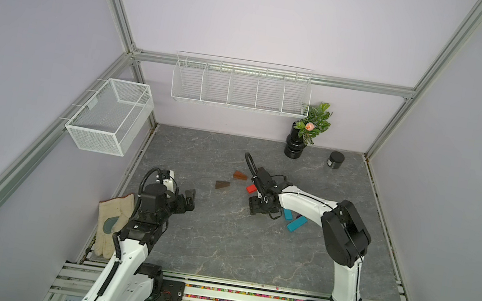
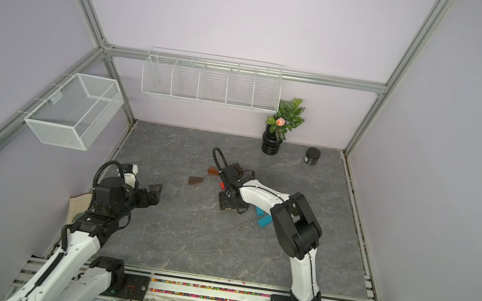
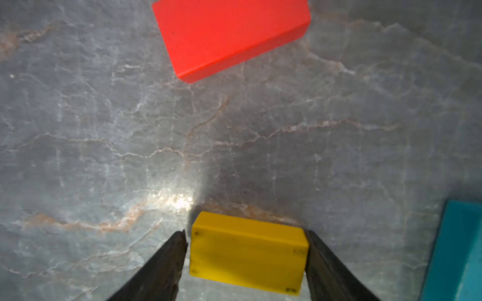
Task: Assemble a small pinwheel with building blocks
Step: Move the building block to the center of the board, then assemble the building block at the center of the board.
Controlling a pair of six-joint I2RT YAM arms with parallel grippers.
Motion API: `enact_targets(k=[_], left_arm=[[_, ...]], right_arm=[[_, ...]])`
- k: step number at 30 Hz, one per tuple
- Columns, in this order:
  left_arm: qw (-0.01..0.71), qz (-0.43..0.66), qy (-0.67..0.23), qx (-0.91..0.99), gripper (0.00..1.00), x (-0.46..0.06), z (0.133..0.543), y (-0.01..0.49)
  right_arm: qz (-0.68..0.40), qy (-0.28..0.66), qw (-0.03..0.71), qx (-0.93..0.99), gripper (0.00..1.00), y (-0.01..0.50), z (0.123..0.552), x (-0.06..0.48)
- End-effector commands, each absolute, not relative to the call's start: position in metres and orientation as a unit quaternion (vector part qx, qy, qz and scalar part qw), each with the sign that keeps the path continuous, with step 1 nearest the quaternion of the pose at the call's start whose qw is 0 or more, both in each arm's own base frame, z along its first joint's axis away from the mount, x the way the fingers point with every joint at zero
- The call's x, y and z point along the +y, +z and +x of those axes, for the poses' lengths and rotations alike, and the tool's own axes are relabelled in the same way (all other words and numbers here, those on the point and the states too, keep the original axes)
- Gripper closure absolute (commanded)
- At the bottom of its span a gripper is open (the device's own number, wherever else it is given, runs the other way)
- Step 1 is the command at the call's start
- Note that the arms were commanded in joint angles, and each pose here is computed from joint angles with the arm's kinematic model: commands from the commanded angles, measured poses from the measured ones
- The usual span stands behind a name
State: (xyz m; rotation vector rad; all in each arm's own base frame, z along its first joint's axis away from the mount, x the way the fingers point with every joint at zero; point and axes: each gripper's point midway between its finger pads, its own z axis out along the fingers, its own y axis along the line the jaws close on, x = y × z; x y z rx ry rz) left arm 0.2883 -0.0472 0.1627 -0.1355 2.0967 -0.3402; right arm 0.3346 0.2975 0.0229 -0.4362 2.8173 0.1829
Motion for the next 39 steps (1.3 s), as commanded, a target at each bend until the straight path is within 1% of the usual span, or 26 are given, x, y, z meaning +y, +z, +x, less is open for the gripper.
enact_targets(k=[1, 4, 7, 10, 17, 21, 25, 27, 30, 34, 36, 39], left_arm=[[0.489, -0.058, -0.147, 0.858, 0.0, -0.05, 0.29, 0.168], [0.476, -0.061, -0.143, 0.866, 0.0, -0.049, 0.291, 0.16], [0.473, -0.064, -0.138, 0.868, 0.0, -0.047, 0.291, 0.161], [0.473, -0.067, -0.135, 0.868, 0.0, -0.046, 0.291, 0.161], [0.472, -0.078, -0.135, 0.868, 0.0, -0.044, 0.291, 0.161], [0.47, -0.076, -0.143, 0.868, 0.0, -0.047, 0.293, 0.162], [0.465, -0.074, -0.156, 0.868, 0.0, -0.052, 0.293, 0.16], [0.462, -0.07, -0.164, 0.869, 0.0, -0.055, 0.294, 0.16], [0.456, -0.066, -0.177, 0.869, 0.0, -0.06, 0.294, 0.159], [0.447, -0.062, -0.19, 0.872, 0.01, -0.068, 0.293, 0.156], [0.442, -0.061, -0.194, 0.874, 0.0, -0.071, 0.292, 0.154], [0.432, -0.052, -0.197, 0.879, 0.0, -0.08, 0.291, 0.15]], right_arm=[[-0.165, 0.047, 0.113, 0.979, 0.16, 0.023, 0.319, 0.287], [-0.178, 0.058, 0.128, 0.974, 0.1, 0.041, 0.329, 0.295], [-0.199, 0.074, 0.145, 0.966, 0.08, 0.06, 0.346, 0.304], [-0.23, 0.07, 0.142, 0.96, 0.07, 0.064, 0.366, 0.31], [-0.291, 0.048, 0.113, 0.949, 0.06, 0.045, 0.397, 0.323], [-0.294, 0.036, 0.116, 0.948, 0.05, 0.037, 0.413, 0.328], [-0.29, 0.033, 0.097, 0.952, 0.06, 0.028, 0.419, 0.329], [-0.289, 0.031, 0.092, 0.952, 0.1, 0.023, 0.423, 0.331], [-0.279, 0.016, 0.092, 0.956, 0.18, 0.019, 0.427, 0.328], [-0.255, 0.009, 0.096, 0.962, 0.33, 0.021, 0.428, 0.324], [-0.237, 0.005, 0.097, 0.967, 0.38, 0.024, 0.426, 0.32], [-0.198, 0.011, 0.103, 0.975, 0.39, 0.028, 0.417, 0.315]])
